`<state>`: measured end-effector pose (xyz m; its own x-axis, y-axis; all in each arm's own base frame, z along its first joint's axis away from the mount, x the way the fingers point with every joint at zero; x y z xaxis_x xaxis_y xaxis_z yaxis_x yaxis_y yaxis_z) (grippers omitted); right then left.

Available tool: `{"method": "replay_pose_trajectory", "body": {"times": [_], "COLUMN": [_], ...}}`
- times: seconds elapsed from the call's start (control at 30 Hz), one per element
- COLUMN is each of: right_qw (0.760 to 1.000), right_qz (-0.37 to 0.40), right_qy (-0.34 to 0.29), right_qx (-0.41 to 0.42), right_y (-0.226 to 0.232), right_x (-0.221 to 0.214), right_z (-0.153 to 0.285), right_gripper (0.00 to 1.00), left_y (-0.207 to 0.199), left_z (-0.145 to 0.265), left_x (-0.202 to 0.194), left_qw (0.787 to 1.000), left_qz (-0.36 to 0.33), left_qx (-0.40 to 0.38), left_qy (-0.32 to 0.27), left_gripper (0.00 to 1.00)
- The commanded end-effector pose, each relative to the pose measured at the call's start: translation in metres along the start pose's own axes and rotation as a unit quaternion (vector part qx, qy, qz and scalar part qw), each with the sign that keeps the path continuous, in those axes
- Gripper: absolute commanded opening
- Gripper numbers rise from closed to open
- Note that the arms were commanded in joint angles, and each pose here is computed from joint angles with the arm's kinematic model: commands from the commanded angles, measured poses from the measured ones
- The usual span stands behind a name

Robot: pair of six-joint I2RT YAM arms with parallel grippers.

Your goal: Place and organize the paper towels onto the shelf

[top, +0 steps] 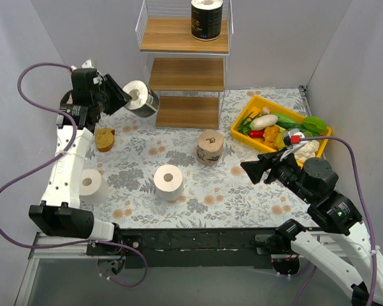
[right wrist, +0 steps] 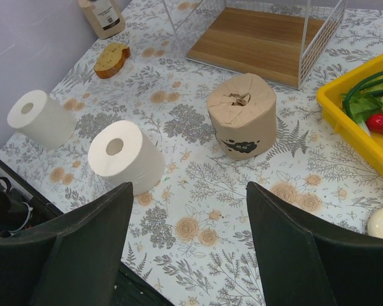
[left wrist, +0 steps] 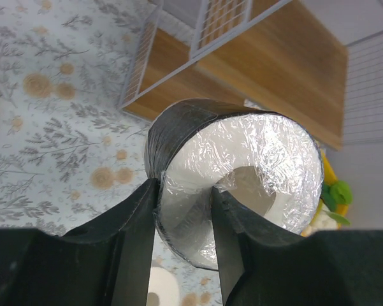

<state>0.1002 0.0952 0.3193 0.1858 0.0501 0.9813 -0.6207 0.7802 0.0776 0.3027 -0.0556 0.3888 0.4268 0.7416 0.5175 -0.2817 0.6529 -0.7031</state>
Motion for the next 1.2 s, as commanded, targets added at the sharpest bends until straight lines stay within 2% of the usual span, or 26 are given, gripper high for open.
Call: {"method": "replay_pose_trajectory", "body": {"times": [0.0,0.3,0.37,0.5,0.97,1.17], "right_qw": [1.0,1.0,1.0,0.999,0.999,0.998], "right_qz": [0.002,0.006,0.005,-0.001,0.005,0.013], "right_qy": [-0.025,-0.028,-0.028,-0.033,-0.043,-0.051], "right_qx": [-0.002,-0.012,-0.013,-0.015,-0.021,-0.032], "right_y": [0.001,0.0,0.0,0.0,0.0,-0.002], "right_x": [0.017,0.027,0.028,0.031,0.039,0.039], "right_z": [0.007,0.011,0.012,0.014,0.019,0.023], "right_gripper": [0.79,0.79,0.79,0.78,0.79,0.79], "left_y": [-0.058,-0.125,-0.131,-0.144,-0.157,-0.161], "left_z": [0.029,0.045,0.035,0.031,-0.001,-0.018], "left_x": [0.029,0.063,0.063,0.069,0.084,0.086], "left_qw": [0.994,0.962,0.958,0.948,0.939,0.938], "left_qz": [-0.002,0.014,0.026,0.036,0.057,0.065], "left_qx": [-0.106,-0.268,-0.281,-0.312,-0.327,-0.33], "left_qy": [-0.03,-0.058,-0.044,-0.054,-0.085,-0.082], "left_gripper": [0.19,0.18,0.18,0.18,0.21,0.21]}}
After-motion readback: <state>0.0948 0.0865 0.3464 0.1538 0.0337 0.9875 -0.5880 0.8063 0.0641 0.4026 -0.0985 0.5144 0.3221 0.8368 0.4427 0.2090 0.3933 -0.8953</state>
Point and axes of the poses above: each gripper's point midway between its finger pads, its own z axis back along the fingers, its own y axis along the line the jaws close on, x = y × z, the point moved 10 cm from there along z, back along the fingers, and after that the axes turned 14 degrees about z, right-handed, at the moved point
